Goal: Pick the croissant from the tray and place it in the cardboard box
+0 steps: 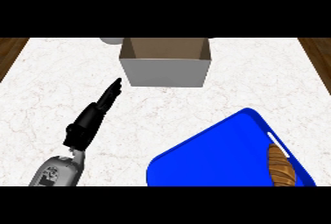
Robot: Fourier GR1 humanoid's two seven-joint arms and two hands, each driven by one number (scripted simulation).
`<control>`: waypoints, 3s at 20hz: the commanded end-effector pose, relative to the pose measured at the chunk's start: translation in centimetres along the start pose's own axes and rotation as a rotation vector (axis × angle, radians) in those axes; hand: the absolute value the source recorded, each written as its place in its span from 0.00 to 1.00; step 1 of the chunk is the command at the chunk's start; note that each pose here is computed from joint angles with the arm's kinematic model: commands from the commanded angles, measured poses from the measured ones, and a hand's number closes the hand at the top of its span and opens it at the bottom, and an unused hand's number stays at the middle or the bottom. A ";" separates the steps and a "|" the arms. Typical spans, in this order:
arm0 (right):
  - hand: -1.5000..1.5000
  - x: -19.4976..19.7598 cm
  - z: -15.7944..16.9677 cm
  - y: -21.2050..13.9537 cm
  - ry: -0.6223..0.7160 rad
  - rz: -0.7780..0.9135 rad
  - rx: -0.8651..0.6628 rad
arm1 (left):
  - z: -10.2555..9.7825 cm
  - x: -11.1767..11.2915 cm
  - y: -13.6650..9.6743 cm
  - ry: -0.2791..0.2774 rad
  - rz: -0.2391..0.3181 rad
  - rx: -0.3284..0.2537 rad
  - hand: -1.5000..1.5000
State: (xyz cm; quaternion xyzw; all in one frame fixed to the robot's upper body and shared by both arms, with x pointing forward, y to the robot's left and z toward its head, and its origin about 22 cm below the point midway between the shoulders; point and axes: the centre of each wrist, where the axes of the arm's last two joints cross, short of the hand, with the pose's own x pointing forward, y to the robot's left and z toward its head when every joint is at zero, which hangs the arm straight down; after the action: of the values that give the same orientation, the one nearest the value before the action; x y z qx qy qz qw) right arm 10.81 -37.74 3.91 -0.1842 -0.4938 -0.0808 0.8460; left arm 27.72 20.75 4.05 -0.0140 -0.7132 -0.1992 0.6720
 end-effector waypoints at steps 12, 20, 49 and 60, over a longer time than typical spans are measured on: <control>0.00 -1.0 -1.5 0.6 -0.005 0.038 0.015 | 0.8 -1.3 0.4 0.002 0.003 0.017 0.50; 0.00 -2.3 -3.9 3.3 0.039 0.057 0.074 | 0.0 1.2 1.3 -0.001 -0.013 0.002 0.50; 1.00 0.2 -5.6 13.0 -0.244 0.492 0.114 | -1.1 0.4 0.0 -0.013 -0.002 -0.038 0.50; 1.00 11.9 -1.2 27.3 -0.834 1.183 0.022 | -2.4 1.3 -2.3 -0.030 -0.012 -0.115 0.50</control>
State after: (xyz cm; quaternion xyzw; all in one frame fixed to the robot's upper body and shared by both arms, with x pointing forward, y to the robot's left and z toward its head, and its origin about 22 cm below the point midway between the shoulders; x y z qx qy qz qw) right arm 25.93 -18.90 5.34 -0.3760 -0.5767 0.4330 0.5818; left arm 29.04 17.52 4.89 -0.0578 -0.7121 -0.2469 0.6547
